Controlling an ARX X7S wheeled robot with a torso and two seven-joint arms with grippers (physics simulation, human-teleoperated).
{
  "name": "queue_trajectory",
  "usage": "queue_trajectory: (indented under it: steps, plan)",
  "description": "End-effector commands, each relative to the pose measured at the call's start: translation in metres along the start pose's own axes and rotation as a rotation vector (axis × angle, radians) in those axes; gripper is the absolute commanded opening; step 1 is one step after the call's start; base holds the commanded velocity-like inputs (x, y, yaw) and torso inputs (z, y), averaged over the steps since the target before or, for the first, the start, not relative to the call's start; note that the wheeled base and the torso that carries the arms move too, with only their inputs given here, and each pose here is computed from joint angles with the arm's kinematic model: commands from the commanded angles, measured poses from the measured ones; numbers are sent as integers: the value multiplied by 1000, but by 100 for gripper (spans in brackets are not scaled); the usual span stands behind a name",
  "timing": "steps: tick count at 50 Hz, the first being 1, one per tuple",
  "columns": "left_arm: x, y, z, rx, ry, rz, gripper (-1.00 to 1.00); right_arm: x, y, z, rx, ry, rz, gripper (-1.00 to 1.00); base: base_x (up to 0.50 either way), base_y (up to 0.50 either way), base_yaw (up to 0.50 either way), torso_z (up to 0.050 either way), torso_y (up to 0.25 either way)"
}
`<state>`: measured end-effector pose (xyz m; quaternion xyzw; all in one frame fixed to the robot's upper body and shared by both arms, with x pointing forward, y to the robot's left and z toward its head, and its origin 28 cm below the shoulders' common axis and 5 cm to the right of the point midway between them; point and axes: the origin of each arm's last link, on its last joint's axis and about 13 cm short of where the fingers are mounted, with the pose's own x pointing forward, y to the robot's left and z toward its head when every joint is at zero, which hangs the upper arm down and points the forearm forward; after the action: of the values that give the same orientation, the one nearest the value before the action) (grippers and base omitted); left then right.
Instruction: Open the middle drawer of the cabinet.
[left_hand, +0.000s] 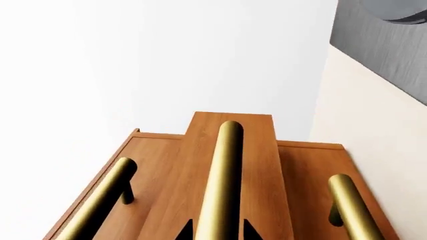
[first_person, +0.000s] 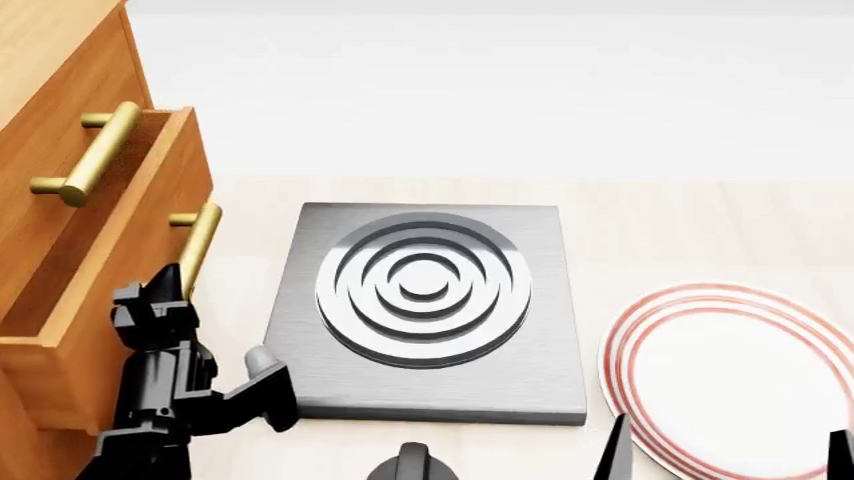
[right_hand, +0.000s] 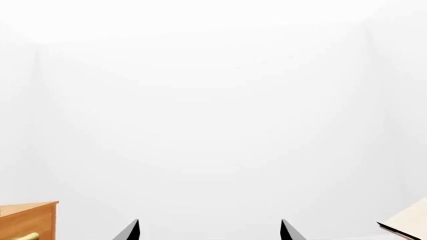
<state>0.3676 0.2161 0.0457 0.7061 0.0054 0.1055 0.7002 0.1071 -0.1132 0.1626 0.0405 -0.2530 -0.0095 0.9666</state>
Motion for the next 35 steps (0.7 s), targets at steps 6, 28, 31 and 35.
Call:
queue_trajectory:
  steps: [6, 28, 31, 35]
  plan:
    - [6, 16, 32, 10, -174, 20, -100, 0, 0, -1, 4, 2, 3, 100, 6, 0, -3, 0, 0]
    - [3, 23, 53, -13, -273, 38, -100, 0, 1, -1, 5, 2, 6, 100, 4, 0, -2, 0, 1]
    - [2, 23, 56, -16, -289, 43, -100, 0, 1, -1, 4, 4, 6, 100, 0, 0, -1, 0, 0]
    - [0, 22, 59, -15, -307, 44, -100, 0, 1, -1, 5, 3, 8, 100, 3, 0, -2, 0, 0]
